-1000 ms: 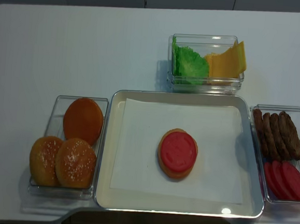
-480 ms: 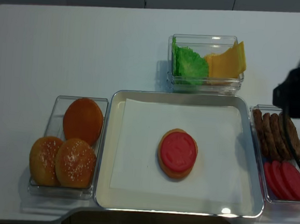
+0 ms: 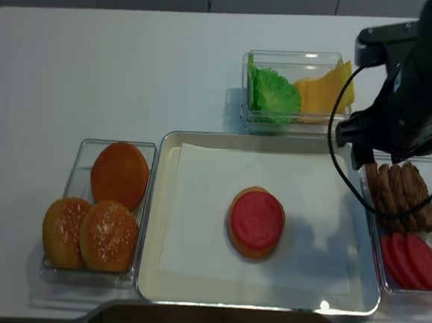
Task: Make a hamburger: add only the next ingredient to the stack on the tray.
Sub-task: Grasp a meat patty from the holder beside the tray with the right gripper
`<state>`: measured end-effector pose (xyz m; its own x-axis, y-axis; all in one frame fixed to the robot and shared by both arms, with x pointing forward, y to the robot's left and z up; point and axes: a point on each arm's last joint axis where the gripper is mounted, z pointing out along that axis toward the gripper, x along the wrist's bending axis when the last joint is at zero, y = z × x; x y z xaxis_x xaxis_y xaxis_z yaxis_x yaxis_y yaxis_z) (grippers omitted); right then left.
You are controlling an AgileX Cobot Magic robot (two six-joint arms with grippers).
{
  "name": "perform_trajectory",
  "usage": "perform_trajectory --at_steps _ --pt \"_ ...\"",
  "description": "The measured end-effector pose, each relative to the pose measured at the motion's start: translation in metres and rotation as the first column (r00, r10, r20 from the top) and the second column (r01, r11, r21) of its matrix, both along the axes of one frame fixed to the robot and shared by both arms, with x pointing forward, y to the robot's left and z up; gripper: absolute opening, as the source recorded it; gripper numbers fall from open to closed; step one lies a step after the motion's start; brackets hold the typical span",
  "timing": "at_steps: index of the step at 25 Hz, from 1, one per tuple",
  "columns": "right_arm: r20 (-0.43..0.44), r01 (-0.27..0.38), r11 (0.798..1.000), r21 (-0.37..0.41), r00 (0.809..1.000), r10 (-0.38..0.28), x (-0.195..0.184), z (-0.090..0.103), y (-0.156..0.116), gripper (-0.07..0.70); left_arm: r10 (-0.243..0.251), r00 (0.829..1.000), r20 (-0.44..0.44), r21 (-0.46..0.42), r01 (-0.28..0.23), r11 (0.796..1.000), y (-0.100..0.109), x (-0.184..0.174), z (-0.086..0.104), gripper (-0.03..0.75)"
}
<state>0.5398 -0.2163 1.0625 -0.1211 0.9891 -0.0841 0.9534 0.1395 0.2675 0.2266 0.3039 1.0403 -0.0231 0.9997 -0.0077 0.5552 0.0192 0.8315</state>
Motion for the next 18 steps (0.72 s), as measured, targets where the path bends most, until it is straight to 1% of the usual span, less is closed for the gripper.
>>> perform_trajectory --at_steps 3,6,14,18 --pt "-0.04 0.004 0.999 -0.034 0.999 -0.005 0.008 -0.015 0.001 0.466 0.0 1.0 0.0 0.0 0.0 1.0 0.0 0.0 0.0 0.349" --pt "-0.06 0.002 0.999 -0.047 0.998 -0.005 0.011 -0.023 0.001 0.444 0.0 1.0 0.0 0.0 0.0 1.0 0.0 0.0 0.0 0.349" --pt "-0.084 -0.007 0.997 -0.075 0.997 0.0 0.019 -0.035 0.002 0.426 0.0 1.0 0.0 0.0 0.0 1.0 0.0 0.0 0.0 0.349" --pt "-0.086 -0.009 0.997 -0.08 0.996 0.002 0.021 -0.038 0.002 0.415 0.0 1.0 0.0 0.0 0.0 1.0 0.0 0.0 0.0 0.349"
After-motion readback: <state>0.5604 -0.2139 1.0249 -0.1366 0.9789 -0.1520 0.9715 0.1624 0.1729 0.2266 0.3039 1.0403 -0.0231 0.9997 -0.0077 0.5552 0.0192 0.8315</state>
